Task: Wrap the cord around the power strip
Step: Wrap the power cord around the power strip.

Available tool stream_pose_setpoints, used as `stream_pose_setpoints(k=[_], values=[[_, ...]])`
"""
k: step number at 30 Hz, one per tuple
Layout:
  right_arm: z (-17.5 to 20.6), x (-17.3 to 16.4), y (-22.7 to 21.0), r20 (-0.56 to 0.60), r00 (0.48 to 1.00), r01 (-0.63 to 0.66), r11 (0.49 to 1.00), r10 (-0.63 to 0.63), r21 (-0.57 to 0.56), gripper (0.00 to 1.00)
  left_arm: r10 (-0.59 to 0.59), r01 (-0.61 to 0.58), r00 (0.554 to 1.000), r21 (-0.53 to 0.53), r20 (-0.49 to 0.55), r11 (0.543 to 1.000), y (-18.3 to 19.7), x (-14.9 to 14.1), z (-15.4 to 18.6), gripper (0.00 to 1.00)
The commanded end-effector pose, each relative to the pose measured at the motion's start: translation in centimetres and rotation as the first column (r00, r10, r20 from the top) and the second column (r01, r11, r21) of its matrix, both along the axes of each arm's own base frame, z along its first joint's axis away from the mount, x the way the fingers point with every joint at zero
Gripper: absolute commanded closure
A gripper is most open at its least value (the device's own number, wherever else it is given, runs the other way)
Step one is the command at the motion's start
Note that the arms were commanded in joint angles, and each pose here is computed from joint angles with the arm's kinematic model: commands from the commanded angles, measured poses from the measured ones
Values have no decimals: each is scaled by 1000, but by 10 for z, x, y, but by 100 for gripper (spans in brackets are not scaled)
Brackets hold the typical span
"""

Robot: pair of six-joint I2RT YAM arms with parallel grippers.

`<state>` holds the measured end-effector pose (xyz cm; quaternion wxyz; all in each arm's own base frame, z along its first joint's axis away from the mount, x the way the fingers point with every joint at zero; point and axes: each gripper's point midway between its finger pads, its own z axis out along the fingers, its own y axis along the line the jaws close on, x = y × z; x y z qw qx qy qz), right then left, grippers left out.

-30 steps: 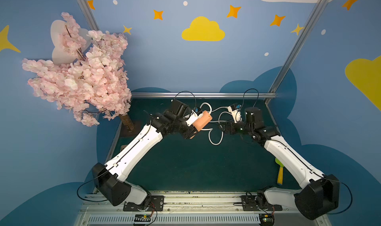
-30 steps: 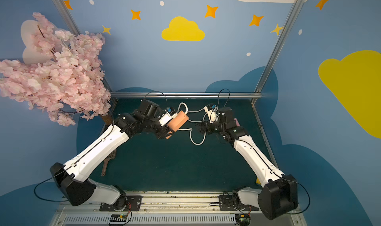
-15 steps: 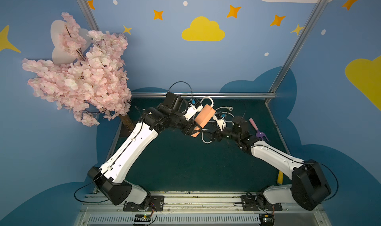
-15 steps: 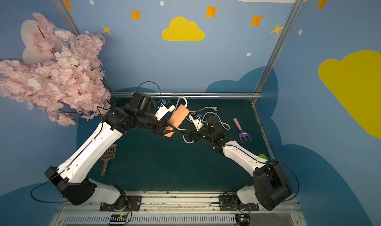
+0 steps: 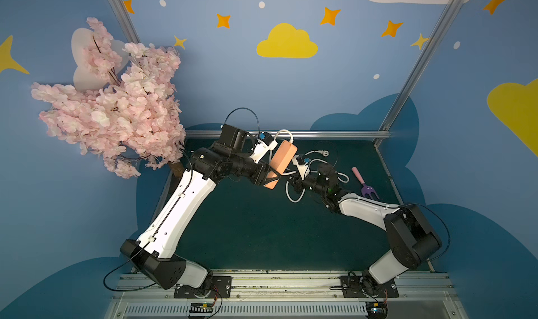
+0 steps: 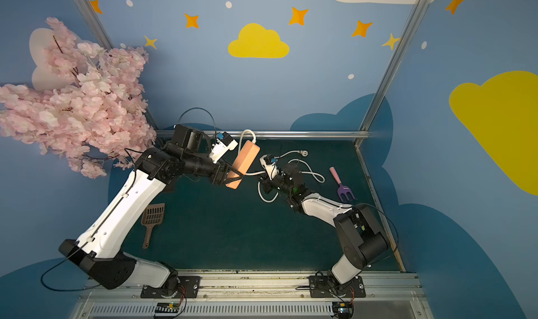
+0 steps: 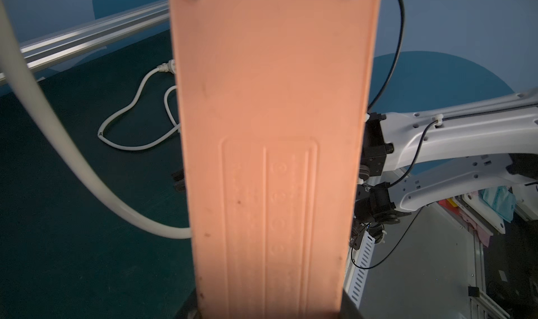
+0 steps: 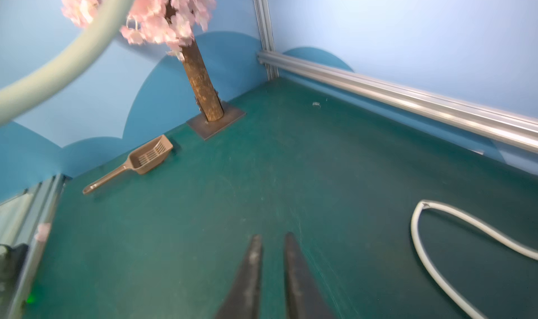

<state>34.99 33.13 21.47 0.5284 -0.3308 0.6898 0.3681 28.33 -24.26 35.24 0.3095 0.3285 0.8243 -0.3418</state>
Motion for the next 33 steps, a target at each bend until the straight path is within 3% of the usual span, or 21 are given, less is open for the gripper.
stream_pose_setpoints(k=[1,6,10,13,15,18,22,26,30,33], values=[[7,-5,-11,26,999,47,999,-48,14,97,19,-17,999,-48,48,999,12,5,20,97],[-1,-26,-42,58,988,145,986,-140,-84,100,162,-178,981,157,109,971,53,48,-2,97],[22,-57,-54,181,977,149,970,-114,-193,100,266,-323,943,358,201,876,84,93,-28,97],[50,-82,-50,283,959,104,953,-21,-283,100,250,-337,938,455,241,824,87,115,-49,97],[73,-93,-46,337,940,67,945,47,-319,100,176,-278,954,503,241,818,76,120,-65,97],[112,-91,-44,390,918,72,937,71,-341,100,-63,-58,978,545,199,836,37,96,-87,97],[149,-56,-51,417,908,155,903,29,-400,100,-340,185,919,541,201,820,-6,45,-104,97],[146,-12,-66,332,943,178,852,-4,-492,100,-445,271,833,460,329,846,-27,10,-94,97],[139,18,-69,219,976,110,885,-9,-452,100,-497,374,744,337,447,864,-43,-26,-68,97],[127,23,-56,120,991,-8,906,65,-424,100,-537,477,698,251,473,842,-60,-54,-47,97]])
